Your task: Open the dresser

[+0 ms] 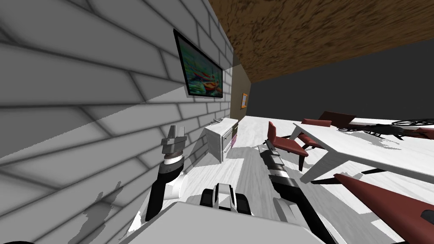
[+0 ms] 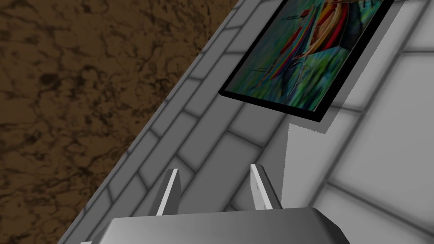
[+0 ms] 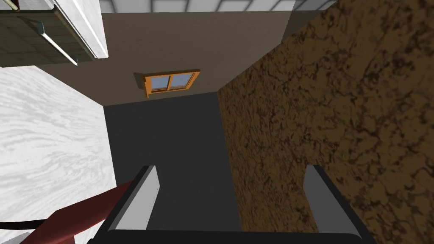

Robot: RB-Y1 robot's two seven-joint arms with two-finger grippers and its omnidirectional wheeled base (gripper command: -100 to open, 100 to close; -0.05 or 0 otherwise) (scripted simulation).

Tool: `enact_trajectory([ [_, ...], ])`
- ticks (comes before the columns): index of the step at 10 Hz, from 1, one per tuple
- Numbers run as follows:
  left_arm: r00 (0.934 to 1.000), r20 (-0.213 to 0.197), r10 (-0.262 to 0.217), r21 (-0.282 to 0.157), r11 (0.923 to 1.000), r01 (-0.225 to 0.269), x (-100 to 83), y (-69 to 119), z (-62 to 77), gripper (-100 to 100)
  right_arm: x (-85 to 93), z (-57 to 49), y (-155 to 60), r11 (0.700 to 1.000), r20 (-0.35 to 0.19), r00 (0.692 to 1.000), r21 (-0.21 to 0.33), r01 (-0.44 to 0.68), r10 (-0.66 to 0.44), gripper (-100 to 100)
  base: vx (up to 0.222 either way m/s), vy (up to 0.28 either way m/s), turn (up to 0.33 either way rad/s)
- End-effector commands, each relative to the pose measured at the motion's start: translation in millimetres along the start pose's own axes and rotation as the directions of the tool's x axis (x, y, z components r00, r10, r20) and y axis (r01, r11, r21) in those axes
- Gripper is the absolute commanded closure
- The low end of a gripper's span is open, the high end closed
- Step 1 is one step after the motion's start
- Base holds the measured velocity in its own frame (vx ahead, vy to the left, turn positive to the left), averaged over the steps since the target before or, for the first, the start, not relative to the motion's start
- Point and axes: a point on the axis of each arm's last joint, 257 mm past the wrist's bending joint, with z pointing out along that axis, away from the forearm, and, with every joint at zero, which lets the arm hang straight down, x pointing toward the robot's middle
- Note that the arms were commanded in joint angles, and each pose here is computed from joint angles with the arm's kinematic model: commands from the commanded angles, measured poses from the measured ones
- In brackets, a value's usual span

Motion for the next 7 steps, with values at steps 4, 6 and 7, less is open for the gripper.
enact_trajectory([
  [4,1.0,0.0,0.0,0.0,1.0,0.0,0.0,0.0,0.0,0,6.5,-25.3,-89,0.962,-0.065,0.994,0.25,0.106,-0.092,-100,0.025,0.035,0.104],
  [6,1.0,0.0,0.0,0.0,1.0,0.0,0.0,0.0,0.0,0,7.8,-40.0,-122,0.929,-0.091,0.988,0.339,0.145,-0.122,-100,0.033,0.048,0.108],
  [7,1.0,0.0,0.0,0.0,1.0,0.0,0.0,0.0,0.0,0,6.8,-41.5,-126,0.924,-0.089,0.988,0.354,0.146,-0.122,-100,0.032,0.047,0.088],
])
